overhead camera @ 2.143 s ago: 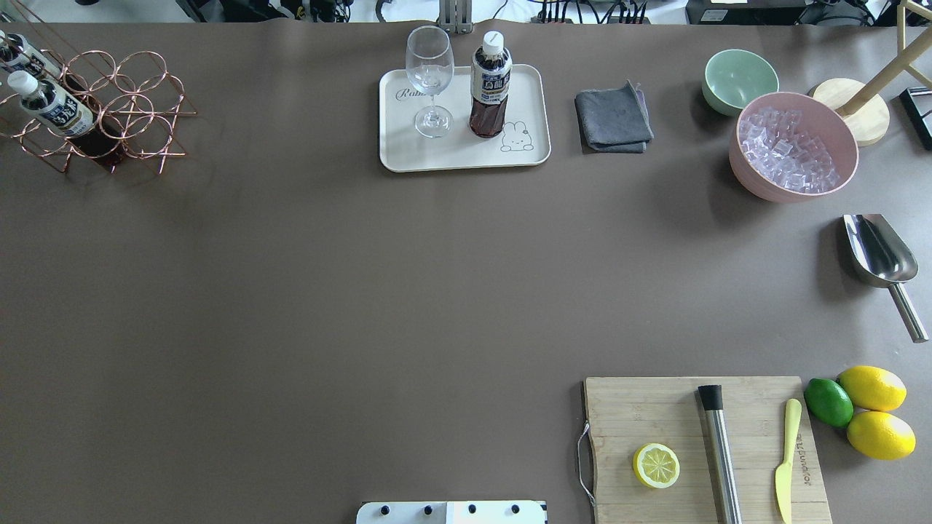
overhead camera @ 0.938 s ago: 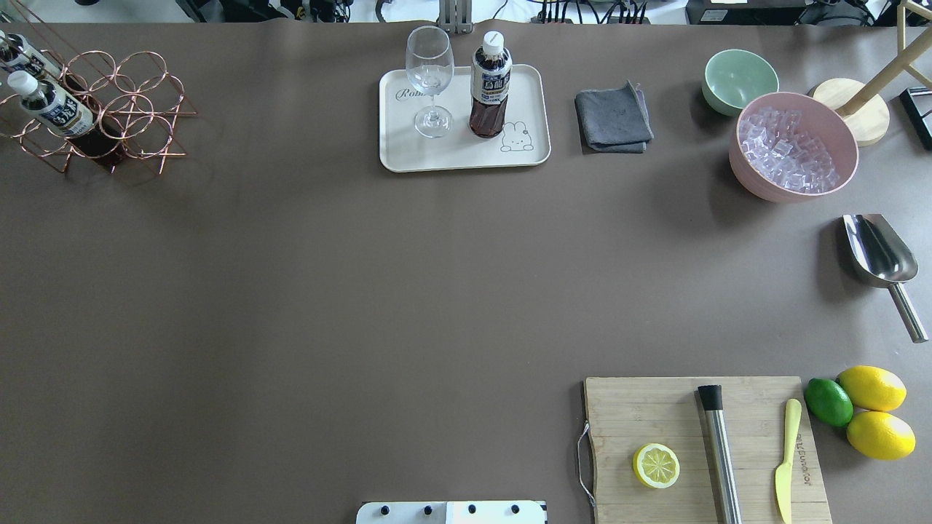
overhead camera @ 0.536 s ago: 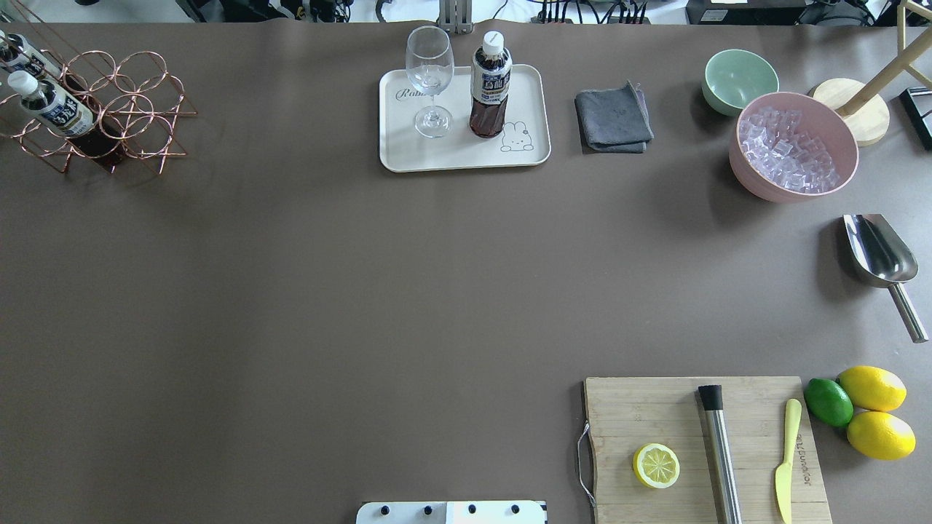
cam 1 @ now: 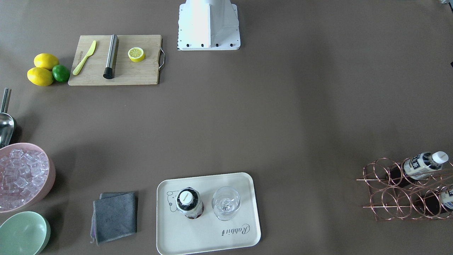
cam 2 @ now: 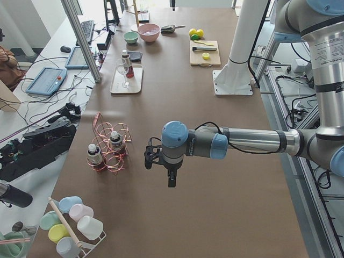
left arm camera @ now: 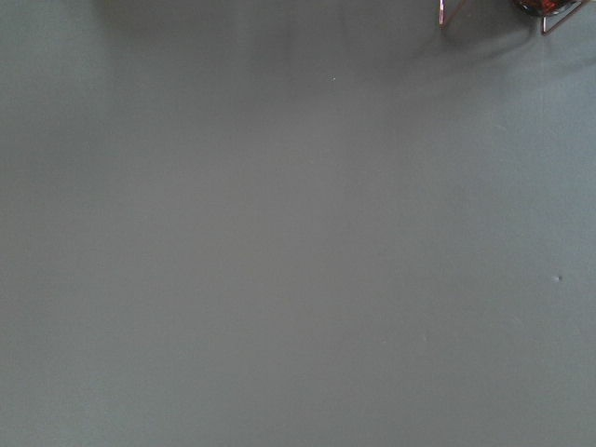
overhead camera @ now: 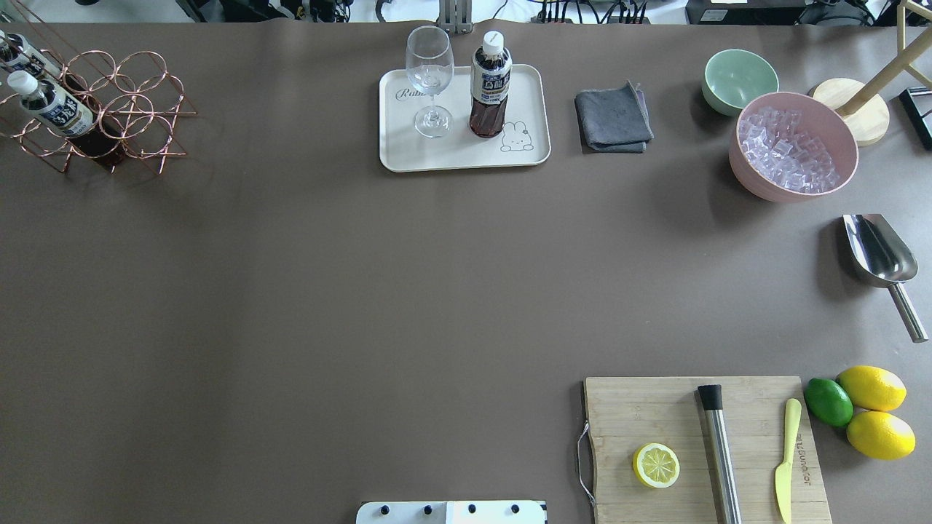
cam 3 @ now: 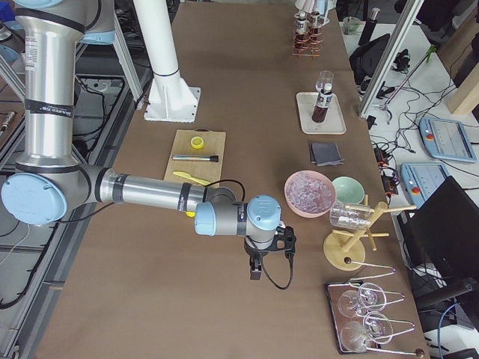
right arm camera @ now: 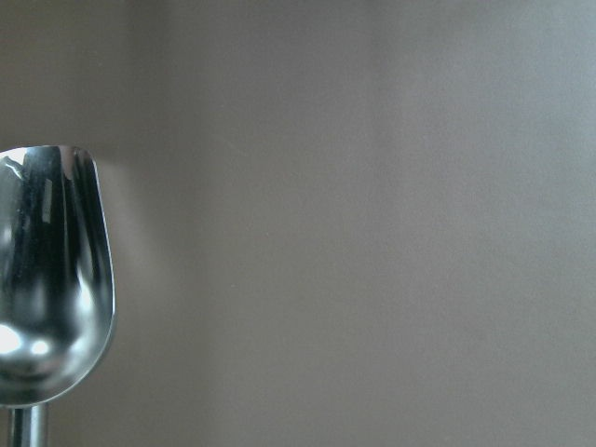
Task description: Take tea from basket to plate
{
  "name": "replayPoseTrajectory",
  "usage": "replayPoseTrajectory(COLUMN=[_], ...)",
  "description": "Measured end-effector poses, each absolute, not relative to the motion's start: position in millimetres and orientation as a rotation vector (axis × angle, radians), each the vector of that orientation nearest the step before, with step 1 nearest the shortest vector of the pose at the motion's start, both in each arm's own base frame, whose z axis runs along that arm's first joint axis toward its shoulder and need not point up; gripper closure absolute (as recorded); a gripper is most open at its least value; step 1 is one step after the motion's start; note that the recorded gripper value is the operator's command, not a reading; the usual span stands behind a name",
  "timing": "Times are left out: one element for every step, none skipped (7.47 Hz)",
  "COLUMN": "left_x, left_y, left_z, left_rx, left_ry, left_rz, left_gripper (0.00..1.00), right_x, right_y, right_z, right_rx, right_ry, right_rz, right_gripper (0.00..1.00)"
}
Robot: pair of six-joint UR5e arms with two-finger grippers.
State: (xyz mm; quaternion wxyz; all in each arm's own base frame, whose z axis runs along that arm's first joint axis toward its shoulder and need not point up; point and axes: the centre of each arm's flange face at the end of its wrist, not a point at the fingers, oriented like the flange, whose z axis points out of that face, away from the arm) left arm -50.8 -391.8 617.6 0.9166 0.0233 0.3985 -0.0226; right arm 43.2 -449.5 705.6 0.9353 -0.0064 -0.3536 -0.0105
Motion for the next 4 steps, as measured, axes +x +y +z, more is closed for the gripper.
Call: replayPoseTrajectory(left_x=[-51.0, -51.1, -51.2, -51.1], left_y=[-392.5, -392.4, -392.4, -392.8], left_z=[616.4, 616.2, 616.2, 616.2], left_rx=[0.052, 0.052, 0.052, 0.053], left_ry=[0.825, 0.827, 0.828, 0.828], left_rz=[-0.045, -0.045, -0.046, -0.045], left_gripper=[0.02, 0.02, 0.02, 0.02], right_x=[43.2, 43.1, 43.1, 43.1], right_y=[-449.8, -450.1, -450.3, -450.4], right_z=[705.3, 704.9, 704.5, 704.5], right_rx=[-0.013, -0.012, -0.012, -0.012], right_ry=[-0.723, -0.723, -0.723, -0.723], right_rz=[-0.021, -0.02, -0.019, -0.018], right_gripper=[0.01, 0.01, 0.01, 0.01])
